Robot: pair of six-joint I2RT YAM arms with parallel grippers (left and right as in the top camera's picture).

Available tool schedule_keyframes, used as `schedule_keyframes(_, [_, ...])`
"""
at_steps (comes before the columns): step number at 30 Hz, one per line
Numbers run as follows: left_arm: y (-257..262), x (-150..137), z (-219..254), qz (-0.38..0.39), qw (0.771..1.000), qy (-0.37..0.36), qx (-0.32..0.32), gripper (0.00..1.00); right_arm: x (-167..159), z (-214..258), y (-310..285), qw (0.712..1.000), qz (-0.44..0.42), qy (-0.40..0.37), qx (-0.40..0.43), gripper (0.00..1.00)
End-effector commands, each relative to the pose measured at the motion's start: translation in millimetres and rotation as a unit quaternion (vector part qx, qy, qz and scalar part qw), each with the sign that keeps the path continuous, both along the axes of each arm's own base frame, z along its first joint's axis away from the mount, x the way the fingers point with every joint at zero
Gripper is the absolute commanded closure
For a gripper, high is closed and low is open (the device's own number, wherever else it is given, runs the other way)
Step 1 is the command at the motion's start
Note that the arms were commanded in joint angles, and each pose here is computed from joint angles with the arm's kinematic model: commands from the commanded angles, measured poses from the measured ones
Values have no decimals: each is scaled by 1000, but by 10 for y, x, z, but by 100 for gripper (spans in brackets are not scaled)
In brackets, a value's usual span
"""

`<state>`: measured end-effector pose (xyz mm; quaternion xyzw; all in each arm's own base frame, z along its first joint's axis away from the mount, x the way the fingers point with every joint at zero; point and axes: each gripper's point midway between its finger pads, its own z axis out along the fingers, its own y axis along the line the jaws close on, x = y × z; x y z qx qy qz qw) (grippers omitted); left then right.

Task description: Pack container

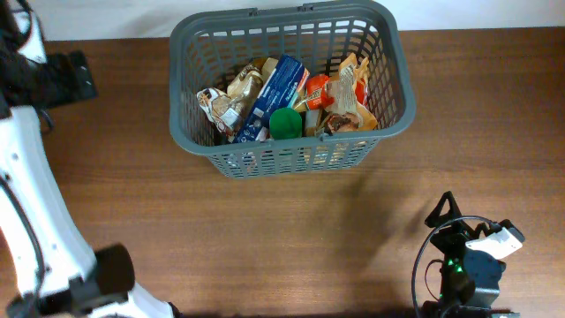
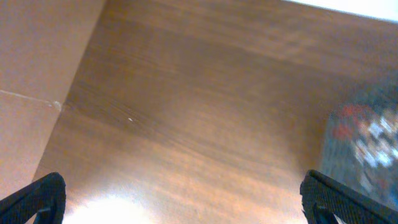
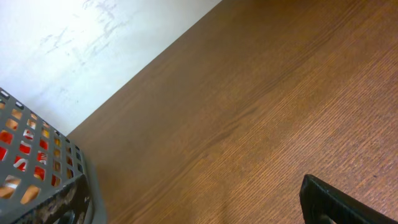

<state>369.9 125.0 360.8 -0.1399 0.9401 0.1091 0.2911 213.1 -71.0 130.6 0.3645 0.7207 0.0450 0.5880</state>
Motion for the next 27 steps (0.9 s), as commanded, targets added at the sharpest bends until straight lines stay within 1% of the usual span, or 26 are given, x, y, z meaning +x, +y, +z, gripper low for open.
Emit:
schedule_keyframes(1, [-491,-574,258,-46,998,-34,6,1,4,-9,10,1000,3,-2,-1,1])
schedule_keyframes(4, [-663,-983,33,-65,998,-15,2,1,4,-8,10,1000,3,-3,-1,1])
schedule_keyframes(5, [-677,-1031,14,-67,997,-38,6,1,4,-8,10,1000,3,-3,-1,1])
schedule_keyframes(7, [-694,-1038,54,-69,991,-117,17,1,4,-8,10,1000,3,-3,-1,1])
schedule_keyframes(9, [-865,-1005,133,-107,966,-235,6,1,4,-8,10,1000,3,-3,-1,1])
schedule_keyframes(12, [-1067,-1005,275,-158,909,-386,10,1,4,-8,10,1000,3,-3,-1,1])
schedule_keyframes(15, [-1115,-1152,242,-168,855,-489,38,1,4,-8,10,1000,3,-3,-1,1])
schedule_keyframes(16, [-1132,-1210,177,-170,841,-512,44,1,4,-8,10,1000,3,-3,-1,1])
schedule_keyframes(18, [-1165,-1310,-25,-174,820,-543,52,1,4,-8,10,1000,3,-3,-1,2])
schedule_keyframes(20, [-1198,-1366,-270,-178,809,-557,53,1,4,-8,10,1000,3,-3,-1,1])
schedule_keyframes(21, [-1218,-1379,-433,-182,809,-557,51,1,4,-8,10,1000,3,-3,-1,1])
schedule_keyframes(24, [-1303,-1371,-901,-197,816,-542,36,1,4,-8,10,1000,3,-3,-1,1])
schedule_keyframes(27, [-1401,-1343,-1176,-214,820,-530,21,1,4,-8,10,1000,3,-3,-1,1])
